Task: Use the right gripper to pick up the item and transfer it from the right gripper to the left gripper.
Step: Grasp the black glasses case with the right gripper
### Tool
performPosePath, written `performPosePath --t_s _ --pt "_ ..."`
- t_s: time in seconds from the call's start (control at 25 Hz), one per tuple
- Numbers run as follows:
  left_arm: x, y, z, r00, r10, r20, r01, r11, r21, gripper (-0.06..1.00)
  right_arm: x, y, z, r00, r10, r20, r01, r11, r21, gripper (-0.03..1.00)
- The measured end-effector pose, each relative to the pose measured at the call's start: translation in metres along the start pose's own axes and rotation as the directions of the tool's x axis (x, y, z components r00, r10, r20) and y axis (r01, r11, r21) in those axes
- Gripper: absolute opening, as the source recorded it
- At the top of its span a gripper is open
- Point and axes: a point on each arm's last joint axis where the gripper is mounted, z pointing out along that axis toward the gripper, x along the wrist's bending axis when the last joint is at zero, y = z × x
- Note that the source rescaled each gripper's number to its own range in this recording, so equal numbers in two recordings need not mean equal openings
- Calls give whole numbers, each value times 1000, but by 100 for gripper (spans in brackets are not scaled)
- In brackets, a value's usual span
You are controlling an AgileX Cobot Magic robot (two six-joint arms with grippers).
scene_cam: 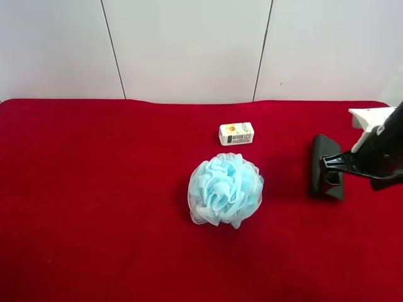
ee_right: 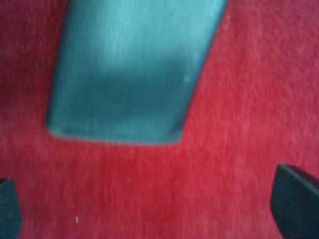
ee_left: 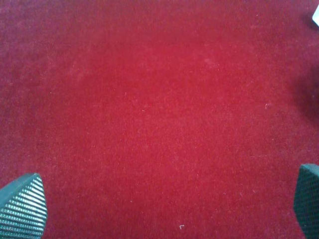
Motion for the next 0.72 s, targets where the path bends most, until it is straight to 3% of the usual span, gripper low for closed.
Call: performPosePath --t_s 0.72 --pt "0 0 0 1000 0 0 0 1000 0 100 1 17 56 1000 -11 -1 11 998 -60 98"
